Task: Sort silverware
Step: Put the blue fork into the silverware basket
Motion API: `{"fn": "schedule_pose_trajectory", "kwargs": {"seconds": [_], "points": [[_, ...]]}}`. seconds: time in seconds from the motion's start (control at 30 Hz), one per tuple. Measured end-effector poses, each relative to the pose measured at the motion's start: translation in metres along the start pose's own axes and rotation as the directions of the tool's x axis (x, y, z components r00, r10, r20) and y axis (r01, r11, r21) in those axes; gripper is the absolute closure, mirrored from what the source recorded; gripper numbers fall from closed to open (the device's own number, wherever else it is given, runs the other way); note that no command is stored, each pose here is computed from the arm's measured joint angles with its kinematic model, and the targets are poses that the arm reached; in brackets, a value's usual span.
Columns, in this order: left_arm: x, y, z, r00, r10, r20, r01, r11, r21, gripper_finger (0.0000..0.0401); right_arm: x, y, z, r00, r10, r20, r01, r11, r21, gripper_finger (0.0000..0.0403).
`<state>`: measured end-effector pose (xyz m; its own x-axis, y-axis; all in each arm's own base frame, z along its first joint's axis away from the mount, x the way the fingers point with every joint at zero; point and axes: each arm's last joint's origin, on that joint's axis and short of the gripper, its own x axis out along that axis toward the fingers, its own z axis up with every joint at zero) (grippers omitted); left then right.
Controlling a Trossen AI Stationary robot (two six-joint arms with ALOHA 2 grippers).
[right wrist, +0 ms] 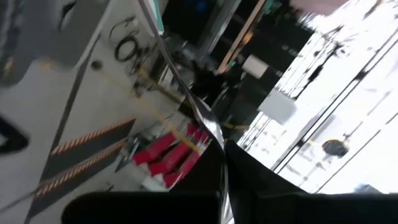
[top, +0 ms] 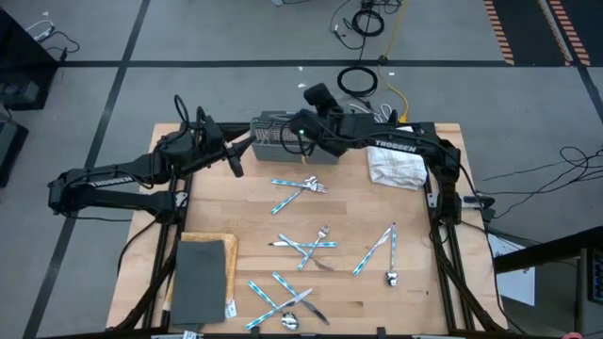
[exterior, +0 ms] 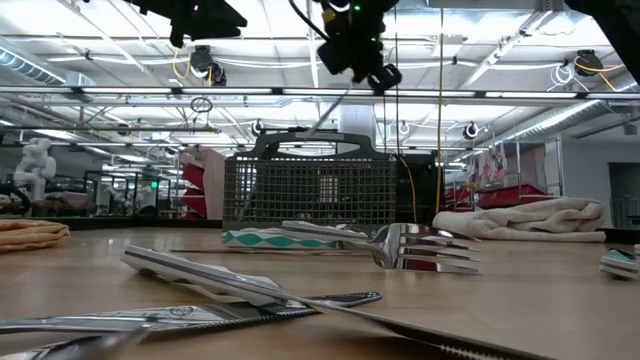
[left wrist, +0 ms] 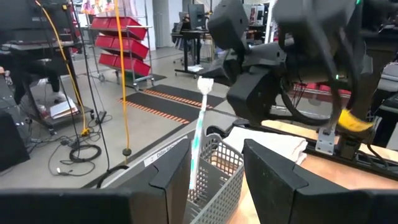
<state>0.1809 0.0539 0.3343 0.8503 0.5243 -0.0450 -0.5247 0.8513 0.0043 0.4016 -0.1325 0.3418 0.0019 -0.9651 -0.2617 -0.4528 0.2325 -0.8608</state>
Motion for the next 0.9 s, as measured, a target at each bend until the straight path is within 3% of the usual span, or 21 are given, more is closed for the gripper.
{"fn": "schedule_pose_trajectory", "kwargs": {"seconds": [0.17,0.37,0.57,0.9], "points": [[0.000,0.000,0.000,1.000,0.001,0.000,-0.001,1.000,-0.002,0.0251,0.010,-0.004,0.021,0.997,-0.039,0.059,0.044,0.996,-0.074,0.0403],[0.000,0.000,0.000,1.000,0.003,-0.005,-0.003,1.000,0.000,0.0251,0.026,0.016,0.050,0.998,-0.010,0.054,0.021,0.982,-0.190,0.0403],[0.000,0.000,0.000,1.000,0.006,-0.004,-0.006,1.000,0.000,0.0251,0.036,0.028,0.074,0.999,-0.026,0.046,0.033,0.986,-0.161,0.0403],[0.000,0.000,0.000,1.000,0.009,-0.004,-0.009,1.000,0.000,0.0251,0.038,0.027,0.074,0.998,-0.025,0.050,0.034,0.984,-0.176,0.0391]]}}
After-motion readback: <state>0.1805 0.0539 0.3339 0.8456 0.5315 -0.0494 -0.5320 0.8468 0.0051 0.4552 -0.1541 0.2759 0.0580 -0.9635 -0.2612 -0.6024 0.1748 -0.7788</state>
